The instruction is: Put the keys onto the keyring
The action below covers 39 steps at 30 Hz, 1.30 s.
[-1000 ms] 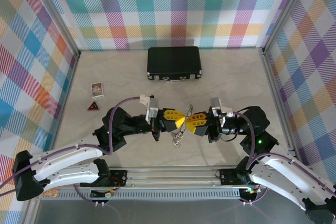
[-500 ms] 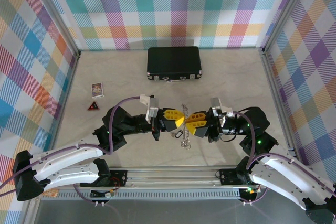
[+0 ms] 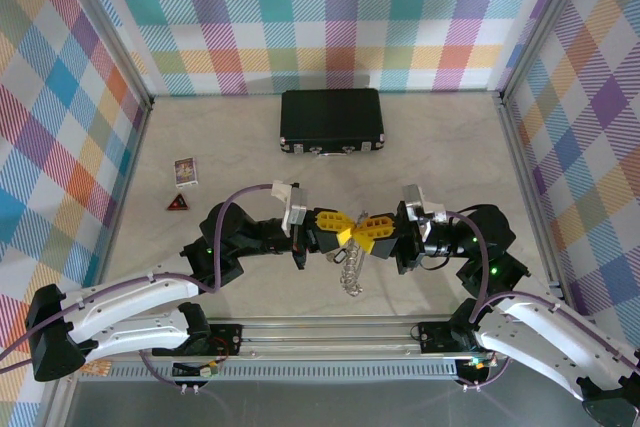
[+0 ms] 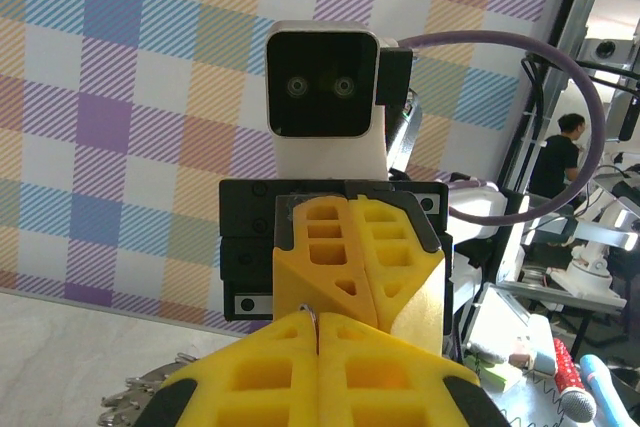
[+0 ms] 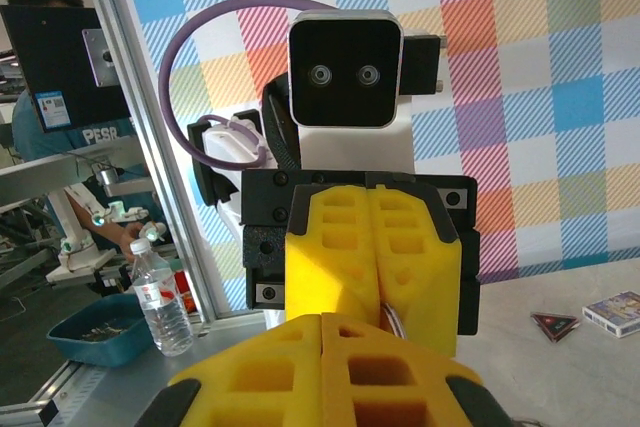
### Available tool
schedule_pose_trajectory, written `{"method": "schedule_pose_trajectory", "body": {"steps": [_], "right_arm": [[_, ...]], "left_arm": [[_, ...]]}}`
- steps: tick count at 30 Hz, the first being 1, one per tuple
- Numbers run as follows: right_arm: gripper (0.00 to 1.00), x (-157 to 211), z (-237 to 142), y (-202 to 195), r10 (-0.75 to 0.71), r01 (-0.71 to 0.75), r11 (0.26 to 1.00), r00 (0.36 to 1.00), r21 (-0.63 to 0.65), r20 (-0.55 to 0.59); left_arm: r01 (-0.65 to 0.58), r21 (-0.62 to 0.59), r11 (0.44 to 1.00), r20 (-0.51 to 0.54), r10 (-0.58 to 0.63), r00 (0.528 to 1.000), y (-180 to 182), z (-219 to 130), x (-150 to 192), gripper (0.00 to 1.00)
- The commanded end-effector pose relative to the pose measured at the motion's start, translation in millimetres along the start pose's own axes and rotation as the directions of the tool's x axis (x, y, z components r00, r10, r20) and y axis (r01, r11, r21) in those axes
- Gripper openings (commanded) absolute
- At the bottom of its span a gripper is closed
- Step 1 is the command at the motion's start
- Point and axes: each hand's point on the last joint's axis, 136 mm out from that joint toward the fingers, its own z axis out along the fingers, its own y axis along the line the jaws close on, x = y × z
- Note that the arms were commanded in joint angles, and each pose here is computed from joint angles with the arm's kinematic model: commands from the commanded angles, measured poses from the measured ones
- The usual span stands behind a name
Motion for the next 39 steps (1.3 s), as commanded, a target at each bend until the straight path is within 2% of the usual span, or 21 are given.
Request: {"method": "schedule_pose_trajectory", "body": {"steps": [1, 3, 7, 10, 24, 31, 37, 39], "right_arm": [[0.0, -2, 1, -11, -0.014, 0.014, 0.998, 1.0, 0.063, 0.001], [0.0, -1, -1, -9, -0.015, 0.016, 0.998, 1.0, 0.066, -0.012], [0.25, -3, -8, -5, -0.023, 0.023, 0.996, 1.0, 0.084, -0.004], [0.33, 0, -15, -7, -0.016, 0.016, 0.992, 1.0, 0.124, -0.004], [0.35, 1, -15, -20, 0.028, -0.032, 0.983, 0.999, 0.183, 0.022], [0.48, 1, -17, -22, 0.048, -0.055, 0.979, 0.998, 0.198, 0.04], [0.49, 1, -18, -24, 0.053, -0.061, 0.977, 0.998, 0.203, 0.046], [0.46, 3, -15, -21, 0.054, -0.06, 0.982, 0.998, 0.179, 0.039]], "left_arm": [[-0.005, 0.074, 0.997, 0.005, 0.005, 1.0, -15, 0, -8, 0.0], [-0.01, 0.068, 0.998, 0.008, 0.01, 1.0, -15, -1, -10, 0.0], [-0.017, 0.057, 0.998, 0.018, 0.016, 1.0, -15, -3, -12, 0.0], [-0.021, 0.06, 0.998, 0.021, 0.02, 1.0, -16, -4, -14, 0.0], [-0.026, 0.081, 0.996, 0.042, 0.022, 0.999, -21, -4, -19, 0.0], [-0.03, 0.086, 0.996, 0.053, 0.026, 0.998, -23, -6, -22, 0.0], [-0.031, 0.085, 0.996, 0.058, 0.026, 0.998, -24, -8, -23, 0.0], [-0.029, 0.081, 0.996, 0.058, 0.025, 0.998, -23, -8, -23, 0.0]]}}
